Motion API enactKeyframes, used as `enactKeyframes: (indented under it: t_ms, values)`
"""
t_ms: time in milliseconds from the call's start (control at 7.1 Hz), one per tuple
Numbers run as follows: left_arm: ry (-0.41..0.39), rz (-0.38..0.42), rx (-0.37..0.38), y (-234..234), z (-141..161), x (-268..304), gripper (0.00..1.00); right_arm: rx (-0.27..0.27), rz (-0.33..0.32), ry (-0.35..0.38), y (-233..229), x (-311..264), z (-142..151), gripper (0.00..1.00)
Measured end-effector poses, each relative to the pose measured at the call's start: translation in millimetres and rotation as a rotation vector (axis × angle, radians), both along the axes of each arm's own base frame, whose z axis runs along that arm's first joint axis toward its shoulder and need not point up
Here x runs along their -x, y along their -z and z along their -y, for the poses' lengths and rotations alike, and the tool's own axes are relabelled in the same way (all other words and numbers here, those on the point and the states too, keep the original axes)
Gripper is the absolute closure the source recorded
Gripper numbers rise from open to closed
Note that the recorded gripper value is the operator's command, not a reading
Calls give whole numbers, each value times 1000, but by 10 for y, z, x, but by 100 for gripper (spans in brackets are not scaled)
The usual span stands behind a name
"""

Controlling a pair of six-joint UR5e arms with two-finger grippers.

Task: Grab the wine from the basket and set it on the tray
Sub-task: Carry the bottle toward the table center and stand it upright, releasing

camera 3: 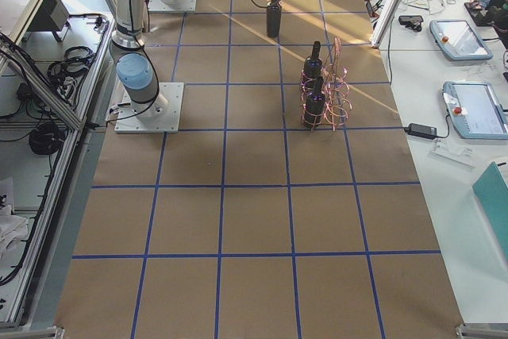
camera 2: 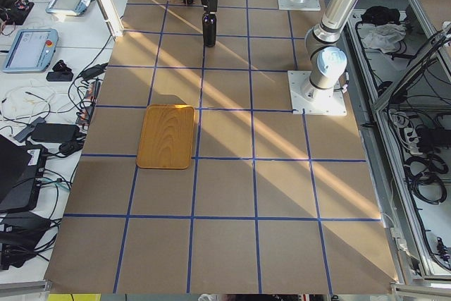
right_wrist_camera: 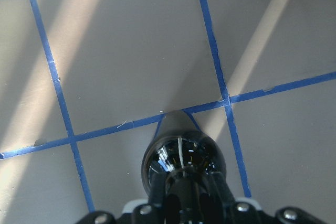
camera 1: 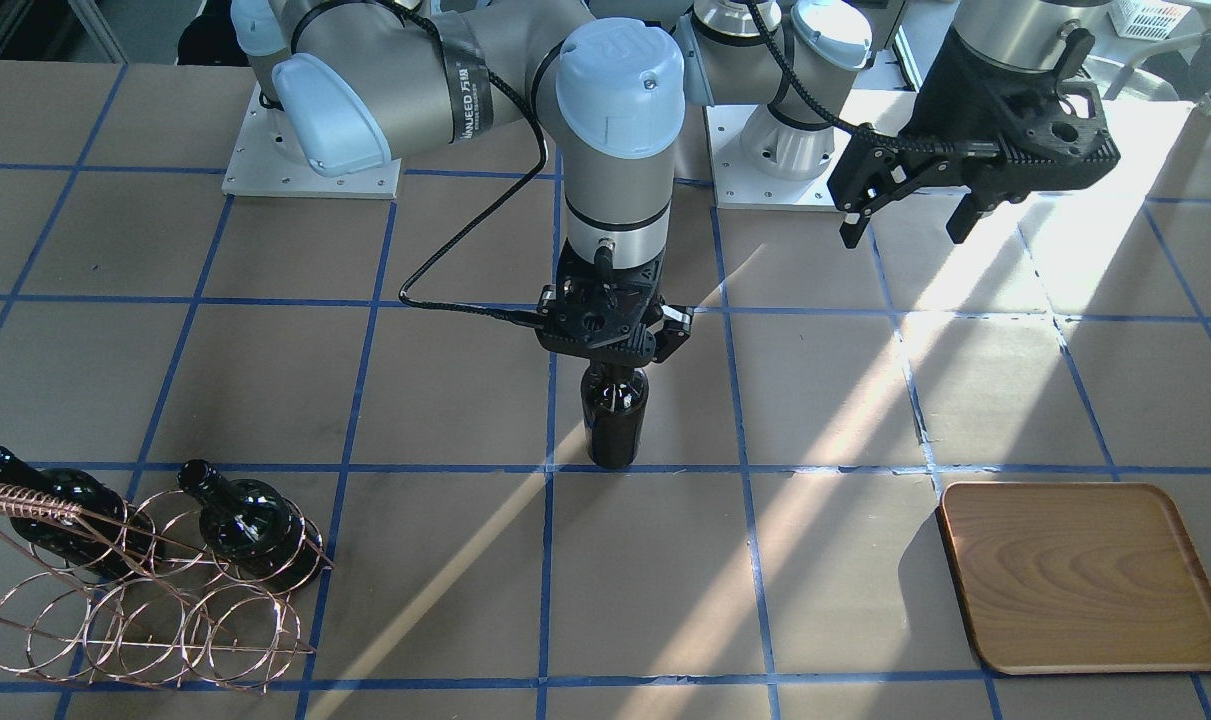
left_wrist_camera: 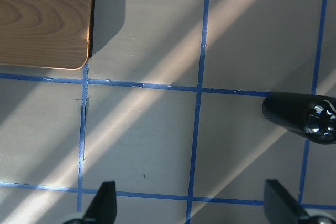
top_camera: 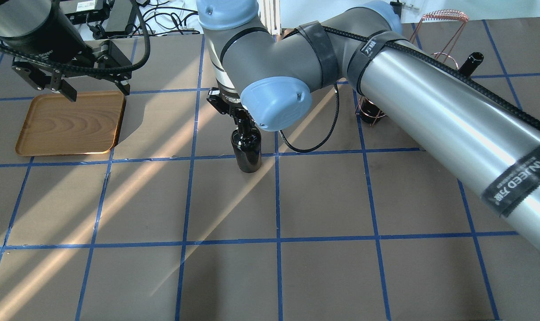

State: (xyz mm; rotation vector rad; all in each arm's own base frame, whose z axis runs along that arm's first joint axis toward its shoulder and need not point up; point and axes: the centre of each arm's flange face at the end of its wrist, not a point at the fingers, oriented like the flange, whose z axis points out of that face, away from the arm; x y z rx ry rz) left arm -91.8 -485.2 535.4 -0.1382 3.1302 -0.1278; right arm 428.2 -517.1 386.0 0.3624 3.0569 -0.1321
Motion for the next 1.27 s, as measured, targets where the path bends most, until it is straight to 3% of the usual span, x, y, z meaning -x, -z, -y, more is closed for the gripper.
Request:
enactKeyframes:
  t_ms: [423, 564, 987, 1268]
  values:
    - [0, -2, -2, 7, 4, 3, 0, 7, 3, 2, -15, -60, 13, 69]
    - [1, -3, -3, 9, 3, 7, 0, 5, 3, 2, -5, -65, 15, 61]
    - [0, -3, -8, 19, 1, 9, 0, 1, 0, -4, 23, -106, -16, 3]
    - [1, 3, -13, 19, -7, 6, 0, -2, 0, -7, 36, -137, -48, 0]
